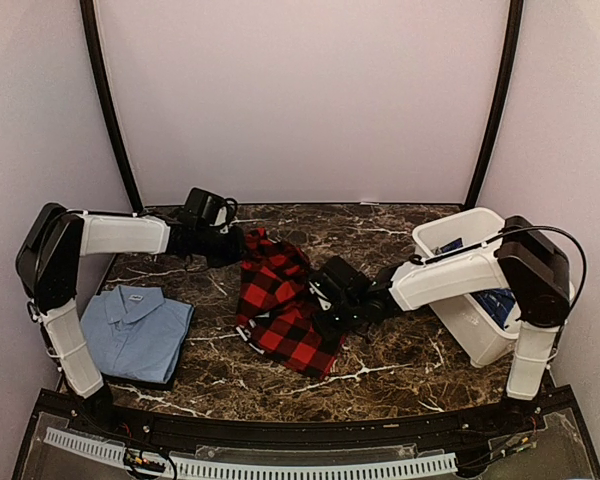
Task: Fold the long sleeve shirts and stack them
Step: Flatten out the square-folded shirt at the center of the board.
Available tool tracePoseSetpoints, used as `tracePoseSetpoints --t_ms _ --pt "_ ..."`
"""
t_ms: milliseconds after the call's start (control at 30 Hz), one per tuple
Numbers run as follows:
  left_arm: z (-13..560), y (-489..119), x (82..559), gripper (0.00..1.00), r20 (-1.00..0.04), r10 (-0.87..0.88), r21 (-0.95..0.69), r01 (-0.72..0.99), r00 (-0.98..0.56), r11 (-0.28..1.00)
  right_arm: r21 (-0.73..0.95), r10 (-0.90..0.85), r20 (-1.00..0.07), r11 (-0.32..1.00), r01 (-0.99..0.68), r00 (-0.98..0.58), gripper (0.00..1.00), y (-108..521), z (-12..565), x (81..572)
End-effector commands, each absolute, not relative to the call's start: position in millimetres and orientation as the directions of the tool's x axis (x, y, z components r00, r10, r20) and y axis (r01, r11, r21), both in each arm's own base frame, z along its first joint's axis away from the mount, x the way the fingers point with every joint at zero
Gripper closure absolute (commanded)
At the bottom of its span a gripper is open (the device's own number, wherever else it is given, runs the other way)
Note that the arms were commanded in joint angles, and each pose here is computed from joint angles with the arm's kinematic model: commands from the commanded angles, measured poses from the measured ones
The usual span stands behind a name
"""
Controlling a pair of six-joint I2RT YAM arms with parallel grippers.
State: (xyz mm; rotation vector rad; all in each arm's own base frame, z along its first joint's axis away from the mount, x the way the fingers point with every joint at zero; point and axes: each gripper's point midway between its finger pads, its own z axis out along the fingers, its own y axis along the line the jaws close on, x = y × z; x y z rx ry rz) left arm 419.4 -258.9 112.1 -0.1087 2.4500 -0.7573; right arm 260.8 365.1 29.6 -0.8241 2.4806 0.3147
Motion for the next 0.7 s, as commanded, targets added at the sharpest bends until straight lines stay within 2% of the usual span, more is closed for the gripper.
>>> tracePoseSetpoints --t_ms 0,33,67,100,300,367,400,500,600,667 --pt "122 -264 438 1.00 -0.504 -0.261 -0.579 0.098 -0.823 0.809 0.096 -0.457 -0.496 0.816 -0.570 -0.738 0.83 371 28 236" --pt "126 -266 443 1.00 -0.510 -0.263 -0.586 0.107 -0.819 0.803 0.114 -0.443 -0.489 0.822 -0.558 -0.752 0.92 372 30 227" --pt "121 -266 447 1.00 -0.504 -0.263 -0.585 0.101 -0.822 0.805 0.130 -0.423 -0.480 0.832 -0.539 -0.768 0.97 374 33 217" --pt "126 -269 453 1.00 -0.512 -0.265 -0.590 0.111 -0.817 0.800 0.147 -0.405 -0.473 0.839 -0.523 -0.782 0.99 376 37 206" --pt "123 -273 488 1.00 -0.489 -0.298 -0.637 0.102 -0.820 0.764 0.291 -0.274 -0.430 0.860 -0.419 -0.860 0.90 402 51 134" --pt "121 -276 499 1.00 -0.464 -0.311 -0.666 0.095 -0.829 0.739 0.316 -0.239 -0.429 0.864 -0.392 -0.871 0.75 406 54 121" --pt "120 -279 506 1.00 -0.462 -0.314 -0.673 0.098 -0.829 0.733 0.322 -0.216 -0.429 0.871 -0.372 -0.877 0.65 404 55 121" --pt "123 -292 516 1.00 -0.439 -0.309 -0.718 0.123 -0.844 0.685 0.308 -0.168 -0.469 0.889 -0.339 -0.867 0.44 401 67 133" --pt "127 -298 523 0.95 -0.438 -0.306 -0.734 0.139 -0.845 0.665 0.269 -0.148 -0.521 0.906 -0.327 -0.840 0.32 402 87 153" --pt "132 -299 528 0.93 -0.447 -0.307 -0.734 0.148 -0.841 0.663 0.254 -0.139 -0.550 0.912 -0.323 -0.823 0.28 402 98 170"
